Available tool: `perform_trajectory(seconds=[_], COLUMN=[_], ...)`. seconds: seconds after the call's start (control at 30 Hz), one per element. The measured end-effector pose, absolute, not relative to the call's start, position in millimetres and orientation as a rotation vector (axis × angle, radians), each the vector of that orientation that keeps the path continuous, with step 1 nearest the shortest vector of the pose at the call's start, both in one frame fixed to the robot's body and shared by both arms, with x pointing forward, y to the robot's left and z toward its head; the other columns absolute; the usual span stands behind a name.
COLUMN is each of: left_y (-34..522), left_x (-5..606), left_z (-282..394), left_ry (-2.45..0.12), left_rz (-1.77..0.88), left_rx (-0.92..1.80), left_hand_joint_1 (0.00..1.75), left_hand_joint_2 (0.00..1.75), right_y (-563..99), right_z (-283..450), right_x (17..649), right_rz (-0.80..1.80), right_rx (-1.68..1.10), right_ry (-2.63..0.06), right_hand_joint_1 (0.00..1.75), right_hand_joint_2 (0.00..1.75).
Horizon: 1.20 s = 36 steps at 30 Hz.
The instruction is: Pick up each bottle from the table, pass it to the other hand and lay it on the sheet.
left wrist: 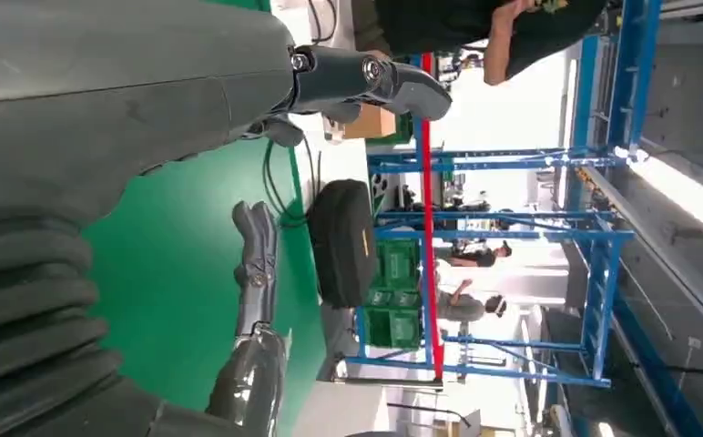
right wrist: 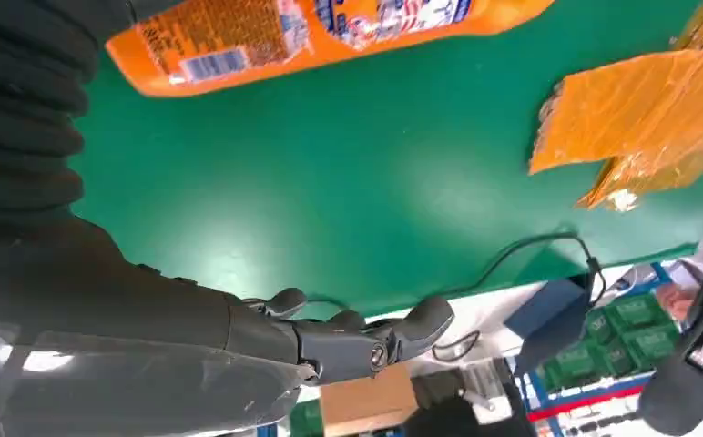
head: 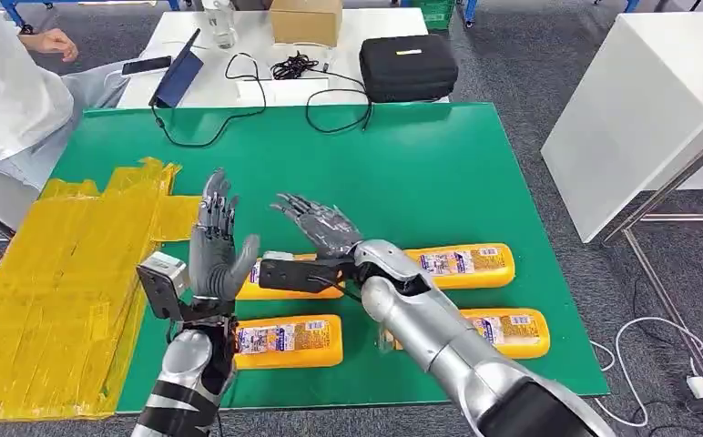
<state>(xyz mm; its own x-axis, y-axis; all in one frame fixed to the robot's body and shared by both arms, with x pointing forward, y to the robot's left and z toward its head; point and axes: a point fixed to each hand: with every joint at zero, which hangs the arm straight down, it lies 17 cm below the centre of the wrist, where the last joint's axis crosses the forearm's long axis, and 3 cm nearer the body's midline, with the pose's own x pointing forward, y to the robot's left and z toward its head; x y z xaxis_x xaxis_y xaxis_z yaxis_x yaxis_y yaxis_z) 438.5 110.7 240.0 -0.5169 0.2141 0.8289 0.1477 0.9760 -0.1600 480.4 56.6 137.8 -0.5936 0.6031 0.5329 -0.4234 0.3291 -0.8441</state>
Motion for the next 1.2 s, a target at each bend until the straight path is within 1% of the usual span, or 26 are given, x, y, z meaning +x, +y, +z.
perform_trajectory(seconds=[0.3,0.73,0.9,1.07,1.2], left_y=[112,115,132,170,187], left_x=[442,448,454,462,466], left_z=[234,234,243,263,272], left_ry=[-2.106,-2.102,-2.142,-2.220,-2.241], left_rz=[0.090,0.108,0.141,0.106,0.108], left_rx=[-0.250,-0.243,-0.157,0.141,0.201], left_hand_joint_1=[0.00,0.00,0.00,0.00,0.00], left_hand_joint_2=[1.75,1.75,1.75,1.75,1.75], right_y=[56,40,35,31,30], right_z=[128,93,79,65,59], right_x=[483,492,491,487,485], right_rz=[1.443,1.509,1.535,1.543,1.546], right_rx=[-0.176,-0.241,-0.245,-0.242,-0.241], right_ry=[-1.644,-1.491,-1.435,-1.393,-1.373], right_hand_joint_1=[0.00,0.00,0.00,0.00,0.00], right_hand_joint_2=[1.75,1.75,1.75,1.75,1.75])
